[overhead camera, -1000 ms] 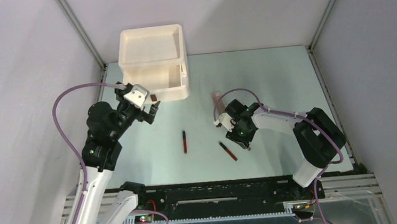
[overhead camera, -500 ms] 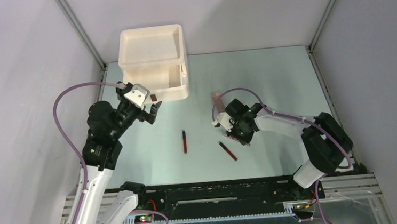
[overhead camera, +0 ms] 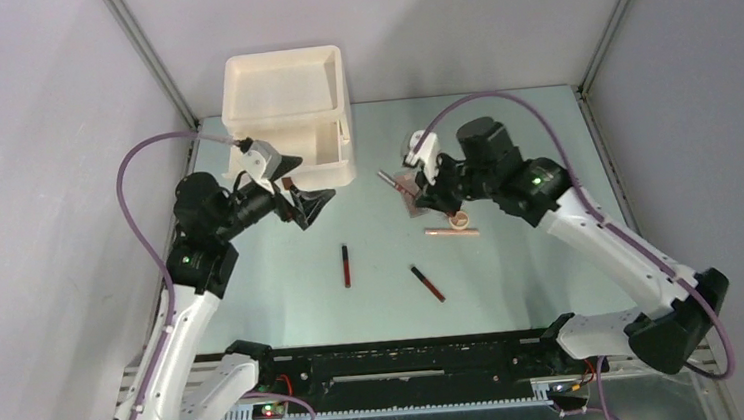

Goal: Organize the makeup
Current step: Pick up the lipstick at the center of the board, then place the lipstick in the drawer.

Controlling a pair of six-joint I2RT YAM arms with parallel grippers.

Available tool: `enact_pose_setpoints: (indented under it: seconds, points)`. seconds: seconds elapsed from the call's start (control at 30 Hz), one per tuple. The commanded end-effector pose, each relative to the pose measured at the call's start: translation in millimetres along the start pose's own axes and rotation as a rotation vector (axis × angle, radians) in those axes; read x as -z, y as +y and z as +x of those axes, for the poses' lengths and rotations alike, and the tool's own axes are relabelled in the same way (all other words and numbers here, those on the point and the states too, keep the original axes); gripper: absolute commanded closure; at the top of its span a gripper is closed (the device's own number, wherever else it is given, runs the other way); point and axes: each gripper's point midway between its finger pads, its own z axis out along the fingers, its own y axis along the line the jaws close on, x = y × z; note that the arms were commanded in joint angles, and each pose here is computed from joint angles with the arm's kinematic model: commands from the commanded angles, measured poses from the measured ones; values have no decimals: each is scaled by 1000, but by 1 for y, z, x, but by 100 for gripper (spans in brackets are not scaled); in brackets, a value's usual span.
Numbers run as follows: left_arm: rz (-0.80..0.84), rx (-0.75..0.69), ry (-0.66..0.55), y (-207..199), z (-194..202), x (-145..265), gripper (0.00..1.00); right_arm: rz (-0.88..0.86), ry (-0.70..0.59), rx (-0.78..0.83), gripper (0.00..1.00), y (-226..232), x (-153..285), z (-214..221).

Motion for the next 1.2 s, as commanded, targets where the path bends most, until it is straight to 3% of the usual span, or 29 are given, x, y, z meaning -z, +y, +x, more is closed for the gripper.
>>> enact_pose_setpoints:
  seconds: [0.0,0.2,0.37,0.9,1.17]
  points:
    - [205,135,-172,-35,-54,-13,0,-160,-297,-34,100,21,45,-77]
    - [378,217,-231,-78,-80,-29,3,-329,-468,-103,100,32,84,-118]
    - [479,272,-261,-106,-94,-39,7,-467,-530,-148,100,43,102,-133]
    - [693,356,-300,-151,-129,-43,31,-627,-513,-203,100,57,95,-125]
    - [733,367,-313,-156,-134,-44,50,-665,-487,-224,100,58,86,-118]
